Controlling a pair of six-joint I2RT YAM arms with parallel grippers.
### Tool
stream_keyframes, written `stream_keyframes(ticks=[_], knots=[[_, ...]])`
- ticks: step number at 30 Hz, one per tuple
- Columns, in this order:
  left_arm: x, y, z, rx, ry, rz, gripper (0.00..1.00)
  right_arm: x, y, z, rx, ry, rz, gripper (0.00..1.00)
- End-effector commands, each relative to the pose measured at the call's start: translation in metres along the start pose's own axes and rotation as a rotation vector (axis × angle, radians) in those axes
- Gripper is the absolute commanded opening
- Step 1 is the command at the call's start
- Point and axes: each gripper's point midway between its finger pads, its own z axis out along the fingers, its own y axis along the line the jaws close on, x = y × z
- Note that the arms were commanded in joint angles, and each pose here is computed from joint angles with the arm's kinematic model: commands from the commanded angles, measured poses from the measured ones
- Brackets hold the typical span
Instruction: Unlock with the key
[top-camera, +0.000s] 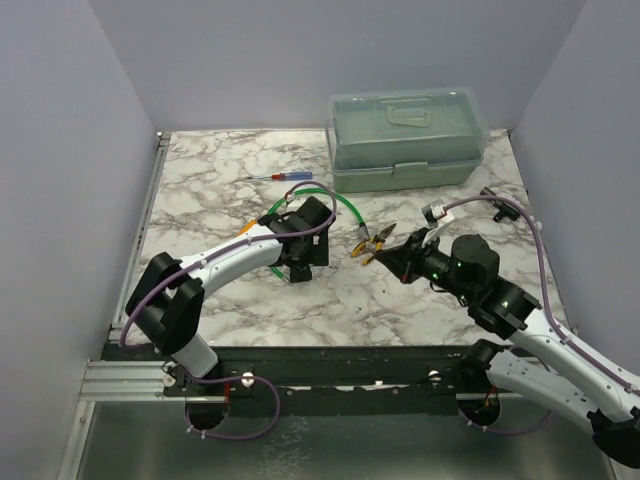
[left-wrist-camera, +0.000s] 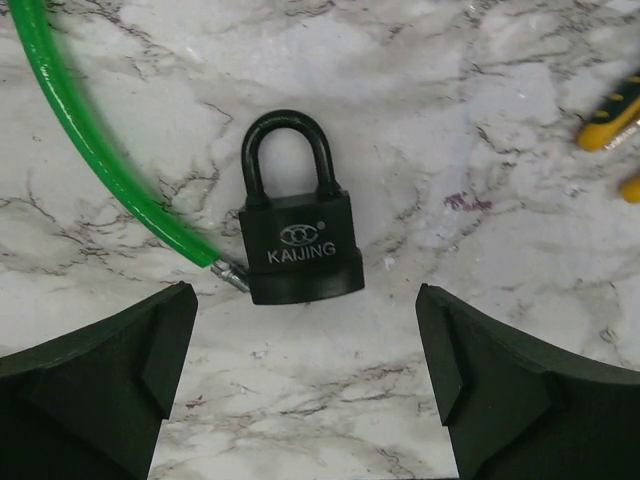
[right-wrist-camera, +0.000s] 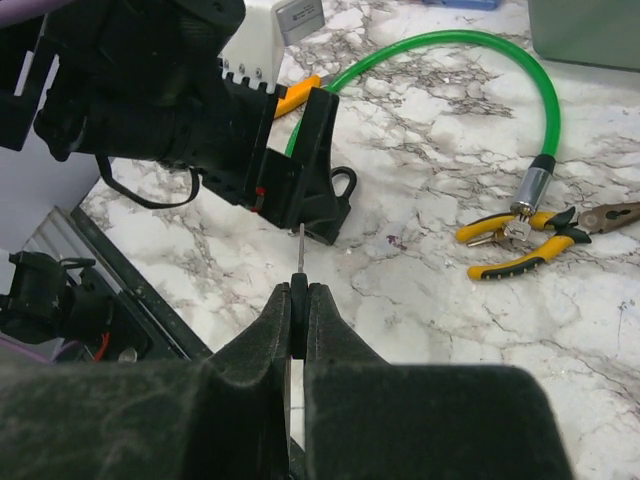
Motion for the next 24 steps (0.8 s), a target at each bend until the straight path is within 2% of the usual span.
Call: stream_keyframes(ticks=[1,9,14,24], knots=[[-0.012,0.017,0.014,-0.103,-0.003,-0.067,0.99,0.013,-0.014,-0.003,0.068,0.014,0.043,0.0],[0.004,0.015,0.04,-0.12,0.063,-0.04,0.94,0.021,-0.02,-0.003,0.092,0.016,0.074,0.0],[0.012,0.01,0.051,-0.104,0.095,-0.034,0.85,0.021,-0.022,-0.001,0.103,0.019,0.071,0.0],[0.023,0.01,0.061,-0.1,0.121,-0.049,0.77,0.024,-0.026,0.001,0.12,0.024,0.067,0.0]])
